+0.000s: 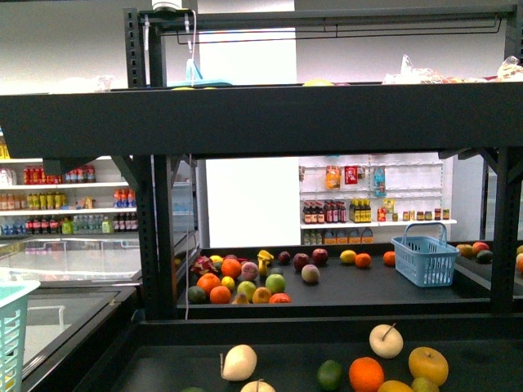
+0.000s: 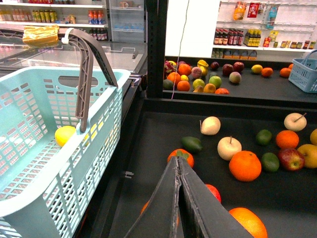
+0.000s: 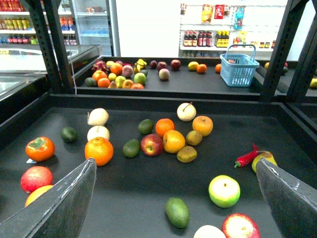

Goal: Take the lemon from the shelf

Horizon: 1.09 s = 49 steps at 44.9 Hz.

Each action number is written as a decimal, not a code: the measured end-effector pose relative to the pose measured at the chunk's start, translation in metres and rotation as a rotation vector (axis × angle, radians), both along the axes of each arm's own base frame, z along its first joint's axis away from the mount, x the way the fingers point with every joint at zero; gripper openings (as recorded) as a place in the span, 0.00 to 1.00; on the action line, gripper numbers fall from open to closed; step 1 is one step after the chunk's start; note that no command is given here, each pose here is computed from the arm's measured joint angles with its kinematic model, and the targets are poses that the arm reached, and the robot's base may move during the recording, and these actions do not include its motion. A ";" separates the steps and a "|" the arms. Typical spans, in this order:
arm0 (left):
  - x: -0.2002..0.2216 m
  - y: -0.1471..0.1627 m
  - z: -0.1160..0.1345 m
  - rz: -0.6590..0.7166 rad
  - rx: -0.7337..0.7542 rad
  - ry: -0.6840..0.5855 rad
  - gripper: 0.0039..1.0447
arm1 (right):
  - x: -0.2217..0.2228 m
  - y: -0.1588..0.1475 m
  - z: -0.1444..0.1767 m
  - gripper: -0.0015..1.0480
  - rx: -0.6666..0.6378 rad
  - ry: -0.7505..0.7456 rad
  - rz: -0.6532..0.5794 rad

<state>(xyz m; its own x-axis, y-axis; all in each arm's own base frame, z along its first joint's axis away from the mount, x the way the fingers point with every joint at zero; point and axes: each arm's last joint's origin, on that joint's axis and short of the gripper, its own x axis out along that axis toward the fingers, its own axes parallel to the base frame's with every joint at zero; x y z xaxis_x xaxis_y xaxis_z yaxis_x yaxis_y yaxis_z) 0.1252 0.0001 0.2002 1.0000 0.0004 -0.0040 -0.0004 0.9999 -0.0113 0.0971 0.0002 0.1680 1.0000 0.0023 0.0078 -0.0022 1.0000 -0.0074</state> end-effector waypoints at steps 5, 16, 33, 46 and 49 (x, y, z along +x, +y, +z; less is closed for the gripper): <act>-0.004 0.000 -0.006 -0.001 0.000 -0.007 0.02 | 0.000 0.000 0.000 0.93 0.000 0.000 0.000; -0.015 0.000 -0.022 0.000 0.000 -0.011 0.02 | 0.000 0.000 0.000 0.93 0.000 0.000 0.000; -0.028 0.000 -0.033 0.000 0.001 -0.013 0.02 | 0.000 0.000 0.000 0.93 0.000 -0.001 0.000; -0.028 0.000 -0.033 0.000 0.000 -0.011 0.14 | 0.000 0.000 0.000 0.93 0.000 -0.001 0.000; -0.028 0.000 -0.033 0.000 0.001 -0.011 0.28 | 0.000 0.000 0.000 0.93 0.000 -0.001 0.000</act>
<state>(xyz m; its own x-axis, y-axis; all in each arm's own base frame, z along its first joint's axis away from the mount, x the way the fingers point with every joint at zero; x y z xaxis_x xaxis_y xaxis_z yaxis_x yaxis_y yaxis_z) 0.0973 0.0000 0.1674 1.0000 0.0004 0.0074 -0.0003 0.9999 -0.0105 0.0971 0.0002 0.1680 1.0000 0.0023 0.0086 -0.0022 1.0000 -0.0074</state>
